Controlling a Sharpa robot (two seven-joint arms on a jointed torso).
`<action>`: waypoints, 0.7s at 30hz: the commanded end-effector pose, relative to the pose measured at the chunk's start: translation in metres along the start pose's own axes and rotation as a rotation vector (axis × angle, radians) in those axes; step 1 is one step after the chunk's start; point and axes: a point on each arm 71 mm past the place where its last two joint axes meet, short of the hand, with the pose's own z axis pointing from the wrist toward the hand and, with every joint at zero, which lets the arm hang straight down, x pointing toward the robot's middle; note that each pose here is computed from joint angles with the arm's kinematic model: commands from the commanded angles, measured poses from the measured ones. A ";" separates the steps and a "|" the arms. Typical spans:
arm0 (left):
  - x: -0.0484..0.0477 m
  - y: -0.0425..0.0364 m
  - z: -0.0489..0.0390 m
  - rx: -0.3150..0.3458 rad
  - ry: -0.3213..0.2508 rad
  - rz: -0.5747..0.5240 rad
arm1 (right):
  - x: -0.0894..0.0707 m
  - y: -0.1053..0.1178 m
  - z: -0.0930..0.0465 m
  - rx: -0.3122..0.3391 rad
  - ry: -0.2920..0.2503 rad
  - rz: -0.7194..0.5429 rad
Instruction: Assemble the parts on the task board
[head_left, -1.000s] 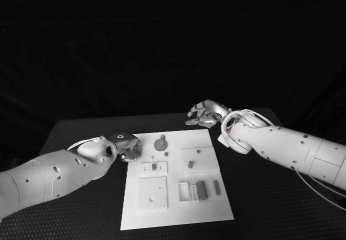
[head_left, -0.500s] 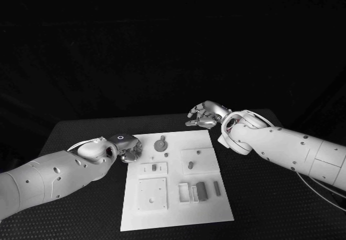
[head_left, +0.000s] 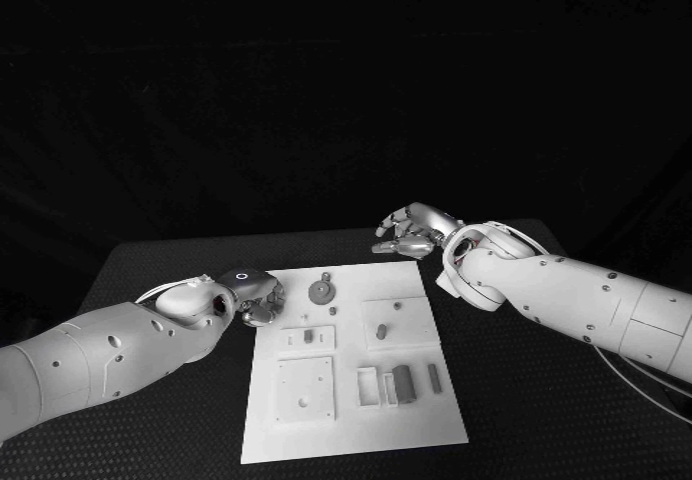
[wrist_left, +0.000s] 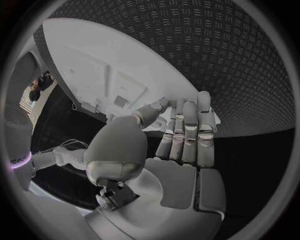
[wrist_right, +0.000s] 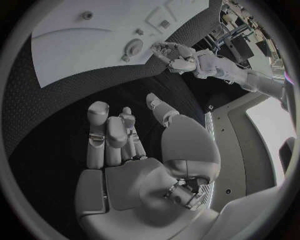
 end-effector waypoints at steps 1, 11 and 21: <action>0.0053 -0.0005 -0.0002 -0.011 0.020 0.001 | 0.001 0.001 0.000 -0.009 0.012 0.000; 0.0045 -0.0003 -0.0001 -0.010 0.010 -0.010 | 0.001 0.000 0.000 -0.008 0.014 -0.001; 0.0044 -0.0008 0.0001 -0.007 0.009 -0.013 | 0.001 0.000 0.000 -0.009 0.016 -0.001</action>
